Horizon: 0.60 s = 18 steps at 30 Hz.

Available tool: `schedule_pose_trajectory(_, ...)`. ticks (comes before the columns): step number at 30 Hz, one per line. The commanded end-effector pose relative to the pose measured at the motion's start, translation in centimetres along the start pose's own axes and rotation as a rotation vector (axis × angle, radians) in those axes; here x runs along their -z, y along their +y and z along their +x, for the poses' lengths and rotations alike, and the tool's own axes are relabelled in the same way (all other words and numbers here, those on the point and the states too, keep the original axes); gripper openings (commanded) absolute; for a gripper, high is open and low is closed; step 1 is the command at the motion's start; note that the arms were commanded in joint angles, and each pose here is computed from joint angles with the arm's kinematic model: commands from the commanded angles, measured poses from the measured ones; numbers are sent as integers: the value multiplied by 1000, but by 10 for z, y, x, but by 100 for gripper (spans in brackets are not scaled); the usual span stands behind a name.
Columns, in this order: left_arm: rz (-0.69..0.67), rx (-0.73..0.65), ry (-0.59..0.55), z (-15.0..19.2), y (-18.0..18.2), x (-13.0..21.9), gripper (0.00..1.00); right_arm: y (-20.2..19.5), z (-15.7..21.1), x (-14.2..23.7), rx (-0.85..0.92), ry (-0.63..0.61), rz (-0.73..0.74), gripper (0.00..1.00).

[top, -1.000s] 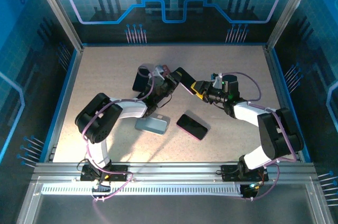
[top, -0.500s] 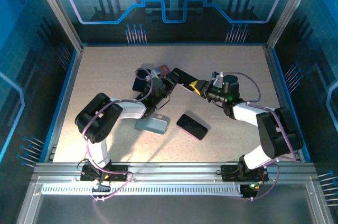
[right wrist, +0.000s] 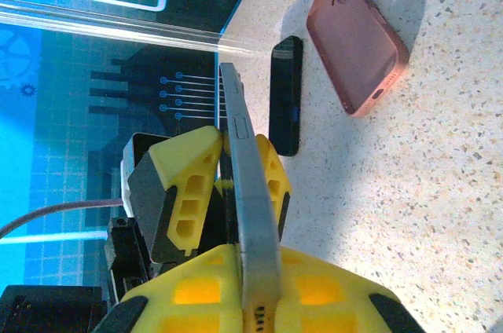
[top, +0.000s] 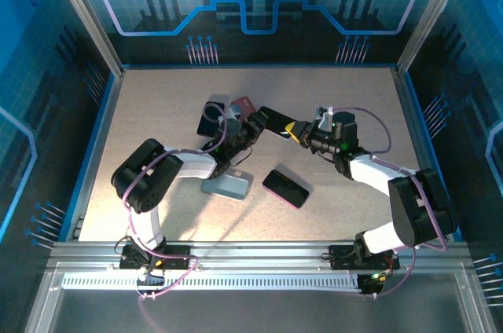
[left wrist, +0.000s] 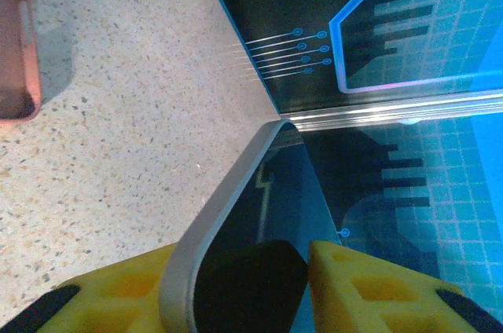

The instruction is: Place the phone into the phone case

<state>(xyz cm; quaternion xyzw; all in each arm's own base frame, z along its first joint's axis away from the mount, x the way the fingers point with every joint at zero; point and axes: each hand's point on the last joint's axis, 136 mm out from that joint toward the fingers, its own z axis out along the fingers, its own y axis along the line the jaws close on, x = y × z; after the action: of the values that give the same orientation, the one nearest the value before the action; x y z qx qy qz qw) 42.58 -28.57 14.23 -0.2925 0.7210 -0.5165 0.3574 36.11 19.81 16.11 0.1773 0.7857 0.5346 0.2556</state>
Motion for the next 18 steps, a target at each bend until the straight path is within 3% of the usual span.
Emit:
schedule_pose_trajectory(1,14,-47,-12,-15,-8,9,39,1,-8,8,30,-36,17,0)
schedule_pose_trajectory(9,-175,-100,41,-38,41,11,39,-6,-23,13,19,-56,29,0)
schedule_pose_trajectory(18,-409,-315,185,-65,62,-24,11,-20,-47,12,-22,-66,18,0)
